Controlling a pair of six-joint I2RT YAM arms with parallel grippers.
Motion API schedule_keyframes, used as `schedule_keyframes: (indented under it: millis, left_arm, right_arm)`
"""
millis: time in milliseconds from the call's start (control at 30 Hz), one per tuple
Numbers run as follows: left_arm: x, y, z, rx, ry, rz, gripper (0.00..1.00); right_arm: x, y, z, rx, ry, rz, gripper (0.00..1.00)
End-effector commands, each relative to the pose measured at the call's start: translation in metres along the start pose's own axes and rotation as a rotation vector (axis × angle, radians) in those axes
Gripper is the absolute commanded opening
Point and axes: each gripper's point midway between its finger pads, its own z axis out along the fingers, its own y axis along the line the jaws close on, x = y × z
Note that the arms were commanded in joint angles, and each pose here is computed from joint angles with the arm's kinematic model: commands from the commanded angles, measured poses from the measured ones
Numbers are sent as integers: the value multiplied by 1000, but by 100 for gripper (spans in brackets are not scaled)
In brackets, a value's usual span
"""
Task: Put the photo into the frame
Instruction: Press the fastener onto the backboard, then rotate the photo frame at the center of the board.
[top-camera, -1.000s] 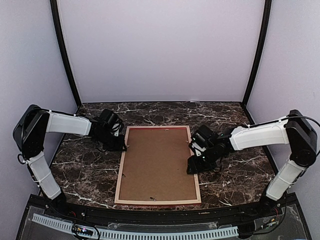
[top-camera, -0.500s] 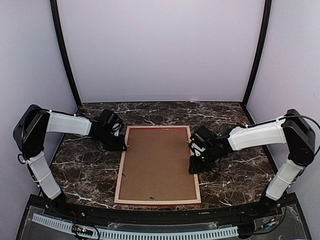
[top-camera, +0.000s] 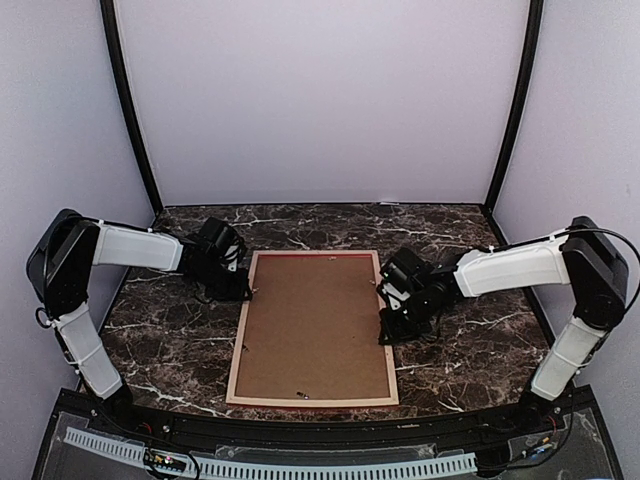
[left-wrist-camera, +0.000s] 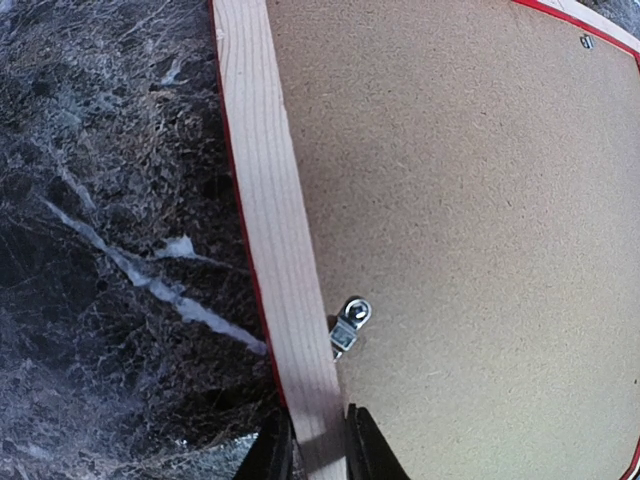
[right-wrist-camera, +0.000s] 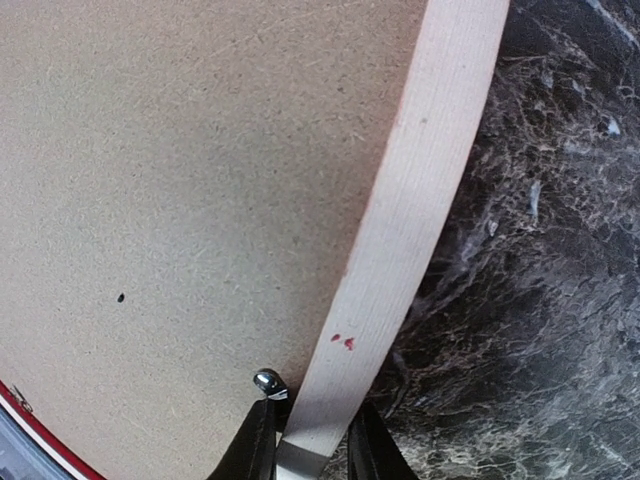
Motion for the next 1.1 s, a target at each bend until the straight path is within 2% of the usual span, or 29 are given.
schedule_keyframes:
  millis: [0, 67, 233, 567, 800, 933, 1067]
  left_arm:
    - [28, 12, 14, -40, 92, 2, 18]
    - [28, 12, 14, -41, 92, 1, 18]
    - [27, 13, 13, -48, 89, 2, 18]
    - [26, 13, 10, -53, 82, -2, 19]
    - [19, 7, 6, -31, 62, -6, 26]
    - [12, 3, 1, -21, 48, 0, 35]
    - [-2, -1, -14, -26, 7, 22, 52]
  right_arm:
    - [-14, 5, 11, -40, -30, -51, 17]
    - [-19, 6, 7, -69, -44, -33, 20]
    - [-30, 12, -3, -136, -76, 4, 43]
    - [-15, 5, -7, -116, -63, 57, 56]
    - [11, 2, -4, -55, -39, 65, 54]
    - [17, -7, 0, -9, -30, 64, 44]
    - [15, -22, 0, 72, -34, 31, 30]
